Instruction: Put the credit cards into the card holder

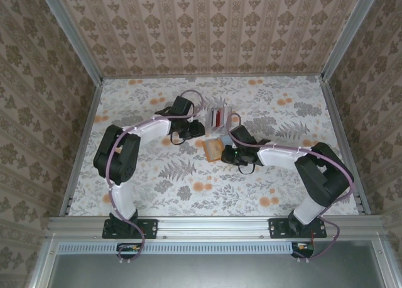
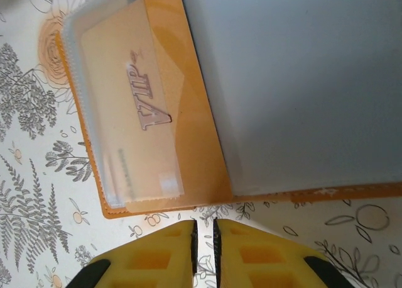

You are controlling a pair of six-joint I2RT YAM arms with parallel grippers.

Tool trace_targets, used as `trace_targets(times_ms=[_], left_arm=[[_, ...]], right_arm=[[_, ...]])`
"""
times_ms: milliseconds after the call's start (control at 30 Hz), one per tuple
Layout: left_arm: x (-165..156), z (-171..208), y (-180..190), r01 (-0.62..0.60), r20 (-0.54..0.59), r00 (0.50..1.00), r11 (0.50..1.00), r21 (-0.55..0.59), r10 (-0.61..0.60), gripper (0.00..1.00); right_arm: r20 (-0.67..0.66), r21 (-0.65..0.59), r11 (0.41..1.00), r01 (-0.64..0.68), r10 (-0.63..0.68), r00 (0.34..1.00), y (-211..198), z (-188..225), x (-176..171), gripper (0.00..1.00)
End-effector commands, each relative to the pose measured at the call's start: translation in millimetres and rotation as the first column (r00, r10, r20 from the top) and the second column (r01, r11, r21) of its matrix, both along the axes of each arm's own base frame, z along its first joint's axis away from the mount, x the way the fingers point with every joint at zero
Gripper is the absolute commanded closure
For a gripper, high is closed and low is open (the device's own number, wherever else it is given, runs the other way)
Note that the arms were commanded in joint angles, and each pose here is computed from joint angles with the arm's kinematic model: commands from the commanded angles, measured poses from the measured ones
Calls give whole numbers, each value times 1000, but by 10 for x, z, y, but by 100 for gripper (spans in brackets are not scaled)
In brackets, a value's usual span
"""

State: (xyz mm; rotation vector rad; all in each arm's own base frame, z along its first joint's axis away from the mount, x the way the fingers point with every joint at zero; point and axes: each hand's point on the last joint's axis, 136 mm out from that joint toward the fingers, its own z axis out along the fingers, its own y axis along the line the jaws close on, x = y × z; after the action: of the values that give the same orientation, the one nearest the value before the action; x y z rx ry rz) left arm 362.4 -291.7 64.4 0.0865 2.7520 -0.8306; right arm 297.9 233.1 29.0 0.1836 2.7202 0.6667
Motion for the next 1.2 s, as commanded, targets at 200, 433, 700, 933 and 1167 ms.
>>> trace_targets(times_ms=[200,433,700,933,1167], left_arm=[[-13,-247,-157,60,-53,997,998,-7,-60,75],[-67,-356,-256,77,-74,994,997,-12,-78,75],[-142,-403,-305,81,-84,993,997,-11,-82,74],[-195,-451,-293,75,-96,993,997,-9,-75,74],[-353,-468,-177,64,-110,992,998,12,-62,75]], right_arm=[[30,1,999,51,-51,998,-44,-81,130,83],[66,-12,1000,14,-13,998,32,-29,262,83],[54,43,998,-51,49,997,232,-26,281,83],[46,101,989,-107,103,994,337,32,205,83],[18,88,993,-81,80,997,188,75,40,83]])
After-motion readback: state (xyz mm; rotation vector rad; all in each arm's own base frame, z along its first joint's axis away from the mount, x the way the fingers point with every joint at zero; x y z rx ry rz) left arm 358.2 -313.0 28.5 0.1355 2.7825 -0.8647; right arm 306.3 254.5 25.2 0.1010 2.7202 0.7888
